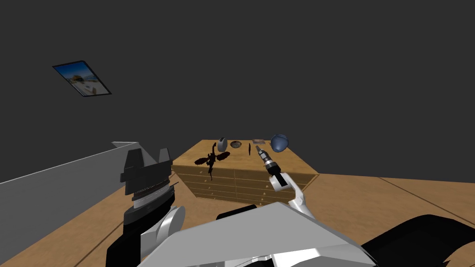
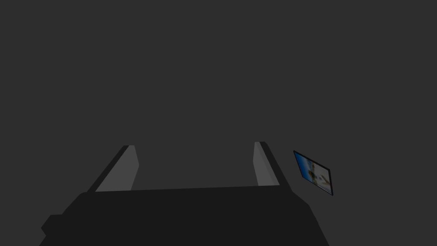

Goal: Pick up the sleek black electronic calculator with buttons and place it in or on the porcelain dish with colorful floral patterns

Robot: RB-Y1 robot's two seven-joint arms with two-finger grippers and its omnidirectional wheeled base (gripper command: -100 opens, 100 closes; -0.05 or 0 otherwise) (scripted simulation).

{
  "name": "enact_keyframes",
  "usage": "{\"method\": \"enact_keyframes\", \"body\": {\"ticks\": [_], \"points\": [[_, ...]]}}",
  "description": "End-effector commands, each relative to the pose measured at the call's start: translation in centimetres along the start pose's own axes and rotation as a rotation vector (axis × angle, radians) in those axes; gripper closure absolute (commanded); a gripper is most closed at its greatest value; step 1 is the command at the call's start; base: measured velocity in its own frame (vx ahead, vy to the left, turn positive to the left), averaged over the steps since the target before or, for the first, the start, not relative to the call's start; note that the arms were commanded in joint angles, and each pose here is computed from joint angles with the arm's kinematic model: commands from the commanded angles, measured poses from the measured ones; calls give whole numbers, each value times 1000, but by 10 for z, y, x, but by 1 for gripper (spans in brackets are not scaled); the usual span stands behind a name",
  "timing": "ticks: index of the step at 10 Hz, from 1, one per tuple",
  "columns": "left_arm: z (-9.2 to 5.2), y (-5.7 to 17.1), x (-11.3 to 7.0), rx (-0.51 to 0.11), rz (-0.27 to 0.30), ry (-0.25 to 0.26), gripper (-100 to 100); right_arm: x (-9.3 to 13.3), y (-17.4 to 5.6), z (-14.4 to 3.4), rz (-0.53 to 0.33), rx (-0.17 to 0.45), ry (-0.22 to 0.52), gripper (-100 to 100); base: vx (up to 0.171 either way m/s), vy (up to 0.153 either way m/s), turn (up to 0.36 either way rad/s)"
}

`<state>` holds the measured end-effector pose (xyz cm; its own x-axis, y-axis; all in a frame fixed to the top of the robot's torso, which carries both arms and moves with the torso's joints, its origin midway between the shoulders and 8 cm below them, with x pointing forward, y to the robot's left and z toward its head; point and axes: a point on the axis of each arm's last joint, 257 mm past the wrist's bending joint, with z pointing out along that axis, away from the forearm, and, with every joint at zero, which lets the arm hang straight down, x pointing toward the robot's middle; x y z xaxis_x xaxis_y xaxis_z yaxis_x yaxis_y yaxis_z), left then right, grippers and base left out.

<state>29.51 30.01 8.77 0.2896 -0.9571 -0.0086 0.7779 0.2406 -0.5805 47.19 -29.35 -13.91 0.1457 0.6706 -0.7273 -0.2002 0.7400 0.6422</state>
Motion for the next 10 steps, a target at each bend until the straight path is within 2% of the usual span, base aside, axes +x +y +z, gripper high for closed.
{"method": "enact_keyframes", "body": {"ticks": [1,3,4,10], "points": [[0,0,0,0,0,0,0,6,-21,6,-70,47,23,-100,43,141,-3],[0,0,0,0,0,0,0,11,-45,11,-157,99,52,-100,23,145,0],[0,0,0,0,0,0,0,11,-47,11,-157,101,54,-100,21,92,-7],[0,0,0,0,0,0,0,13,-126,18,-419,261,146,-100,33,121,0]]}}
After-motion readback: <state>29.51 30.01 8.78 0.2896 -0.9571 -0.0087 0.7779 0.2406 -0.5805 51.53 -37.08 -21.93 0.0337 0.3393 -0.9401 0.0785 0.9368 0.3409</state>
